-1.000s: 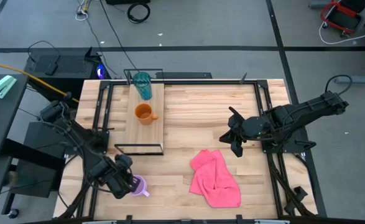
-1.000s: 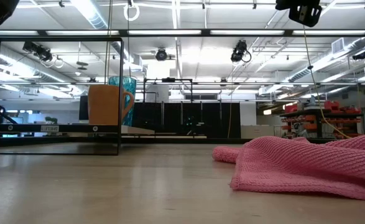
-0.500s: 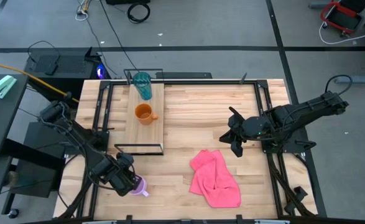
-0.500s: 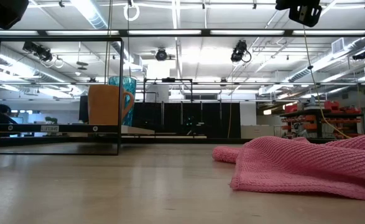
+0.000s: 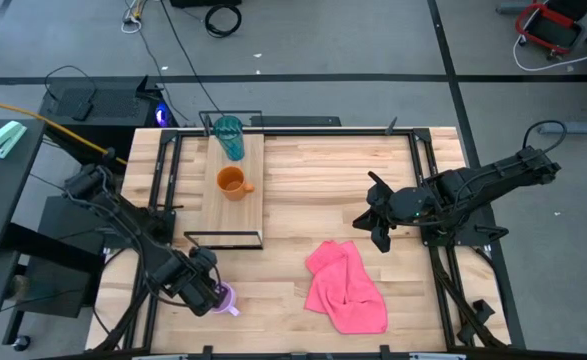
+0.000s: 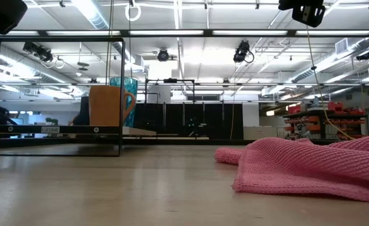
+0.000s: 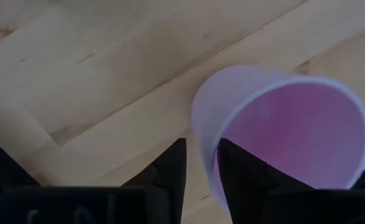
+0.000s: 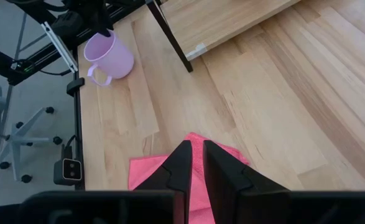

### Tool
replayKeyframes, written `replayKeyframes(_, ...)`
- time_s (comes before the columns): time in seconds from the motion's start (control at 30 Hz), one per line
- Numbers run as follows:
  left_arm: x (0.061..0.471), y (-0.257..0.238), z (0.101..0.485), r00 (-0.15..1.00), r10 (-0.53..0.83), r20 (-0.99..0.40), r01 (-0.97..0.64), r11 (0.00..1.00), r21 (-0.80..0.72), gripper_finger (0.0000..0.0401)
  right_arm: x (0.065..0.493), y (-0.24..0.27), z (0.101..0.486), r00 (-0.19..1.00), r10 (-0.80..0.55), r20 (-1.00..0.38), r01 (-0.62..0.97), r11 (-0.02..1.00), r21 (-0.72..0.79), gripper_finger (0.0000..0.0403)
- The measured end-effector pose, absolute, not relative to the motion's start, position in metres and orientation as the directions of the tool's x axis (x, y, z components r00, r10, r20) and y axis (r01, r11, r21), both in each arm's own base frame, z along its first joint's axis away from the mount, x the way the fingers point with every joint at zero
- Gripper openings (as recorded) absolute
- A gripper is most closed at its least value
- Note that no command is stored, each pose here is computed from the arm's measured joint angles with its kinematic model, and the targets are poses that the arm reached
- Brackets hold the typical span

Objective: Stack small to large cups/mugs on shelf
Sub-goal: Put the pink mug on the shelf

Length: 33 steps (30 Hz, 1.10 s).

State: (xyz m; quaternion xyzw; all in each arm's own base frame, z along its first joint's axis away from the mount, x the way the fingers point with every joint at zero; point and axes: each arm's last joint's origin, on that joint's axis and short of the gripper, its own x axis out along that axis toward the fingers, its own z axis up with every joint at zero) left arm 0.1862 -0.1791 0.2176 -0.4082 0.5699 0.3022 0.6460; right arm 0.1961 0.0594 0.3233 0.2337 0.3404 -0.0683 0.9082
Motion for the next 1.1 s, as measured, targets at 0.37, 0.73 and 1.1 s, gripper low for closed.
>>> replayKeyframes(0.37, 0.19, -0.177, 0.215, 0.163, -0.066, -0.984, -0.864, 0.472, -0.174, 0.0048, 0.196, 0.059, 0.323, 0.759, 0.035, -0.65, 0.283, 0.881, 0.378, 0.0046)
replayKeyframes(0.73, 0.197, -0.184, 0.219, 0.235, -0.131, -0.963, -0.832, 0.485, -0.269, 0.0019, 0.196, 0.059, 0.323, 0.759, 0.035, -0.651, 0.28, 0.884, 0.375, 0.0046)
replayKeyframes(1.1, 0.217, -0.193, 0.294, 0.48, -0.325, -0.815, -0.642, 0.503, -0.578, 0.0012, 0.196, 0.059, 0.323, 0.758, 0.035, -0.651, 0.268, 0.893, 0.361, 0.0046)
